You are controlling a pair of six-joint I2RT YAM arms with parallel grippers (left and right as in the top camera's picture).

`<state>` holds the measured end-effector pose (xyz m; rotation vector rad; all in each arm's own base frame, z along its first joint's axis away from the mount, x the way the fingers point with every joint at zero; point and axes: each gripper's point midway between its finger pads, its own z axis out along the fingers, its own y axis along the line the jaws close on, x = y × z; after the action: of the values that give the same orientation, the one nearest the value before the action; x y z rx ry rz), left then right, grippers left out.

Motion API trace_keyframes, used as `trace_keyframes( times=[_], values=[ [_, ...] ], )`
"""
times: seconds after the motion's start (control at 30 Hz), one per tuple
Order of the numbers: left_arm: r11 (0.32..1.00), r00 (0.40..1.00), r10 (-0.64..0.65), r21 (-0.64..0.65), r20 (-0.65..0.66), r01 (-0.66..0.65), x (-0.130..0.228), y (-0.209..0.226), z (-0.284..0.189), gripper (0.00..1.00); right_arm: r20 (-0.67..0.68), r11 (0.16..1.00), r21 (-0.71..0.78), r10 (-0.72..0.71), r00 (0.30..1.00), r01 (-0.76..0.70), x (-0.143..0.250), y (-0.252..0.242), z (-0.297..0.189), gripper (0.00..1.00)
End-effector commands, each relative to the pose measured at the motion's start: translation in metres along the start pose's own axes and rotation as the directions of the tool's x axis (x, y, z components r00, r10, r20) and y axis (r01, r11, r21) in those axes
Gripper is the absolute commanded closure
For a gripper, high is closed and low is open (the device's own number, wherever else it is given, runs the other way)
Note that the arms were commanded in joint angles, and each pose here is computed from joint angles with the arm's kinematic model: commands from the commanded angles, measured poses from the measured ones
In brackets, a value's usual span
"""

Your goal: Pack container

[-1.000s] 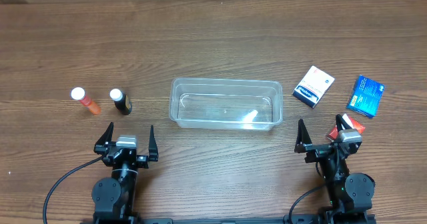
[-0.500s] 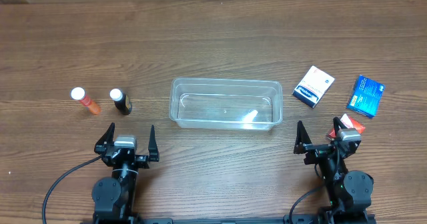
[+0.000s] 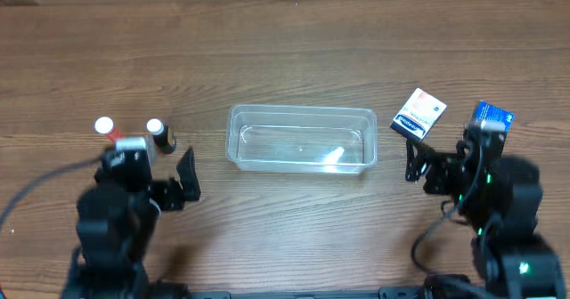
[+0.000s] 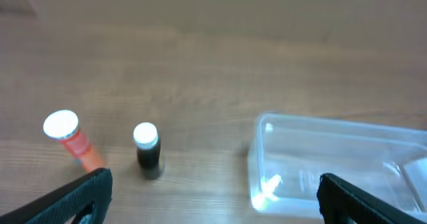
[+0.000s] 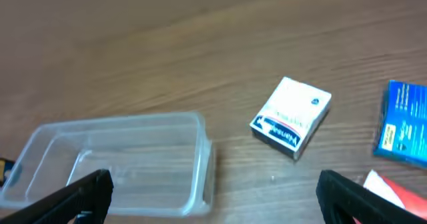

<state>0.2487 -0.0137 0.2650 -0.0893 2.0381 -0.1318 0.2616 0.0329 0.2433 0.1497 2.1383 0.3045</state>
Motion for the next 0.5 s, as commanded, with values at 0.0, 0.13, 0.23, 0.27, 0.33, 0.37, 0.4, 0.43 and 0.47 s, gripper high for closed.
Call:
trace_keyframes(
  times=[0.0, 0.13, 0.23, 0.27, 0.33, 0.37, 0.4, 0.43, 0.47],
  values=[
    [1.0, 0.992, -0.02, 0.005, -0.123, 0.02, -0.018, -0.007, 0.005, 0.0, -0.147, 1.0, 0.029, 0.014, 0.989, -0.01, -0.013, 0.005, 0.008, 0.0],
    [0.996, 0.923, 0.016, 0.087, -0.384, 0.019, -0.003, -0.025, 0.006, 0.0, -0.436, 0.994, 0.105, 0.051, 0.899, -0.006, 0.011, -0.004, 0.032, 0.0],
    [0.993, 0.841, 0.007, 0.102, -0.541, 0.057, 0.008, -0.032, -0.002, 0.0, -0.557, 0.99, 0.143, 0.085, 0.826, -0.006, 0.025, -0.01, 0.042, 0.0],
    [0.994, 0.822, 0.005, 0.091, -0.57, 0.058, 0.007, -0.032, -0.005, 0.0, -0.571, 0.989, 0.148, 0.09, 0.816, -0.005, 0.028, -0.011, 0.045, 0.0],
    [0.997, 0.824, -0.017, 0.051, -0.567, 0.056, -0.002, -0.025, -0.004, 0.0, -0.571, 0.989, 0.149, 0.09, 0.816, -0.005, 0.028, -0.011, 0.045, 0.0],
    [0.997, 0.827, -0.059, 0.011, -0.559, 0.079, -0.007, -0.021, -0.002, 0.0, -0.571, 0.989, 0.151, 0.092, 0.816, -0.006, 0.028, -0.012, 0.044, 0.0],
    [0.995, 0.829, -0.094, -0.016, -0.552, 0.101, -0.012, -0.017, 0.0, 0.0, -0.574, 0.988, 0.155, 0.097, 0.813, -0.008, 0.029, -0.013, 0.043, 0.0],
    [0.994, 0.831, -0.107, -0.031, -0.545, 0.107, -0.017, -0.013, 0.004, 0.0, -0.577, 0.986, 0.165, 0.107, 0.81, -0.013, 0.029, -0.016, 0.042, 0.0],
    [0.991, 0.831, -0.131, -0.07, -0.541, 0.112, -0.022, -0.005, 0.009, 0.0, -0.576, 0.985, 0.173, 0.118, 0.809, -0.019, 0.029, -0.018, 0.041, 0.0]
  ],
)
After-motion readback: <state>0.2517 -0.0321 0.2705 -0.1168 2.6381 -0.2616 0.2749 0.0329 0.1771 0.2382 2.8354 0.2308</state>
